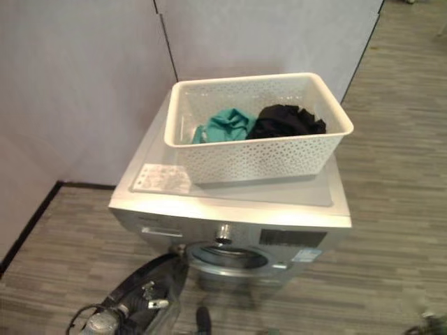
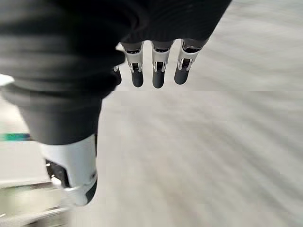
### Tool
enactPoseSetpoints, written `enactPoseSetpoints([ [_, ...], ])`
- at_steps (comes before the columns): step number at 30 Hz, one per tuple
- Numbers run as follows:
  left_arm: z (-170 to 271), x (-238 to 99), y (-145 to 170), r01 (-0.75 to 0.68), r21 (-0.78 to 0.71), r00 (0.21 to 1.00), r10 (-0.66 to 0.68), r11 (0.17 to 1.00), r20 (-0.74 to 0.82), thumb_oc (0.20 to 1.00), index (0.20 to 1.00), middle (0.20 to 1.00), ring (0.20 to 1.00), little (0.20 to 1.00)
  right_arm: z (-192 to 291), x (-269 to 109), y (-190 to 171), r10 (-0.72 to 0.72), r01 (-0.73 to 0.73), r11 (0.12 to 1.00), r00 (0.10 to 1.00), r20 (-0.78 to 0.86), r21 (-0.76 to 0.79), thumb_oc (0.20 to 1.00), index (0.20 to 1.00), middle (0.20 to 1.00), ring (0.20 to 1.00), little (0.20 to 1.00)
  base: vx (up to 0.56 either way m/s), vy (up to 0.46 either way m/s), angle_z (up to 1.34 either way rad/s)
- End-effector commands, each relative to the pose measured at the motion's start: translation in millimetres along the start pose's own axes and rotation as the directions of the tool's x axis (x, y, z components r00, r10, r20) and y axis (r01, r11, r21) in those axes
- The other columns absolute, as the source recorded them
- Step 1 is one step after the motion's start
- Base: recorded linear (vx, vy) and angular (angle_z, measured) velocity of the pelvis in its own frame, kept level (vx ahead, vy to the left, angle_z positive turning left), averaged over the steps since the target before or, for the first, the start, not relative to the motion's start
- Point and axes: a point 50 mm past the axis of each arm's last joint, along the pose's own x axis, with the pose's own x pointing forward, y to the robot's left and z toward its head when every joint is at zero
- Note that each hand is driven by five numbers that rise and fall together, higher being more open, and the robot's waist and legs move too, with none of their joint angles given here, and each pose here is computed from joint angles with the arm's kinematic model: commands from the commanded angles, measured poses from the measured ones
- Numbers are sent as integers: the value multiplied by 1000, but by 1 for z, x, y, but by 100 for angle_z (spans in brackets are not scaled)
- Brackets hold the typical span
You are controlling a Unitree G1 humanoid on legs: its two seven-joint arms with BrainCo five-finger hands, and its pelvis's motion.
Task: Grab the laundry basket,head to the washer,open it,put in the laundry and shut it.
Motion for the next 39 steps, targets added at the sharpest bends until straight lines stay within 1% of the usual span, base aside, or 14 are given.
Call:
enactPoseSetpoints([
  [1,5,-5,20,-92,-23,995,92,996,26,1000,1000,1000,1000,1000,99,3,36,94,-107,994,918,384,11,1000,1000,1000,1000,1000,54,-64,10],
  [3,8,-3,19,-86,-19,996,87,996,34,1000,1000,1000,1000,1000,125,-3,43,118,-129,992,875,470,-8,1000,1000,1000,1000,1000,80,-70,-7],
  [5,14,0,17,-77,-12,996,77,997,52,1000,1000,1000,1000,1000,178,-20,68,215,-193,976,752,624,-104,1000,1000,1000,1000,1000,130,-109,29],
  [6,15,0,17,-77,-15,996,77,997,53,1000,1000,1000,1000,1000,179,-20,69,217,-194,975,751,624,-106,1000,1000,1000,1000,1000,149,-121,6],
  [7,17,2,13,-59,-3,997,59,998,59,1000,1000,1000,1000,1000,203,-31,88,289,-231,957,679,675,-177,1000,1000,1000,1000,1000,98,-73,-4],
  [10,17,2,10,-46,-3,997,46,999,59,1000,1000,1000,1000,1000,222,-45,111,377,-271,926,600,706,-264,1000,1000,1000,1000,1000,99,-131,14],
  [12,14,3,7,-32,-18,998,33,999,51,1000,1000,1000,1000,1000,242,-59,136,485,-284,875,532,694,-393,1000,1000,1000,1000,1000,140,-200,26],
  [18,1,6,-8,-1,-61,1000,2,998,2,1000,1000,1000,1000,1000,261,-77,161,665,-263,736,453,594,-623,1000,1000,1000,1000,1000,141,-193,70],
  [23,6,13,-19,47,-32,999,-47,998,-6,1000,1000,1000,1000,1000,280,-94,161,714,-204,685,382,587,-699,1000,1000,1000,1000,1000,29,-128,48],
  [29,11,16,-23,58,-15,998,-58,998,4,1000,1000,1000,1000,1000,305,-127,186,772,-147,629,240,589,-764,1000,1000,1000,1000,1000,25,-59,56],
  [31,6,16,-23,60,-11,998,-60,998,-21,1000,1000,1000,1000,1000,325,-149,187,776,-69,625,162,610,-777,1000,1000,1000,1000,1000,14,2,4],
  [35,-6,12,-21,62,-10,996,-62,998,-58,1000,1000,1000,1000,1000,336,-160,193,814,3,566,155,560,-824,1000,1000,1000,1000,1000,8,-1,1],
  [38,-16,9,-19,63,-13,993,-64,998,-95,1000,1000,1000,1000,1000,331,-149,204,860,43,453,242,450,-890,1000,1000,1000,1000,1000,-5,5,-1],
  [39,-16,9,-19,63,-13,993,-64,998,-95,1000,1000,1000,1000,1000,331,-149,204,860,43,453,242,450,-890,1000,1000,1000,1000,1000,0,0,0],
])
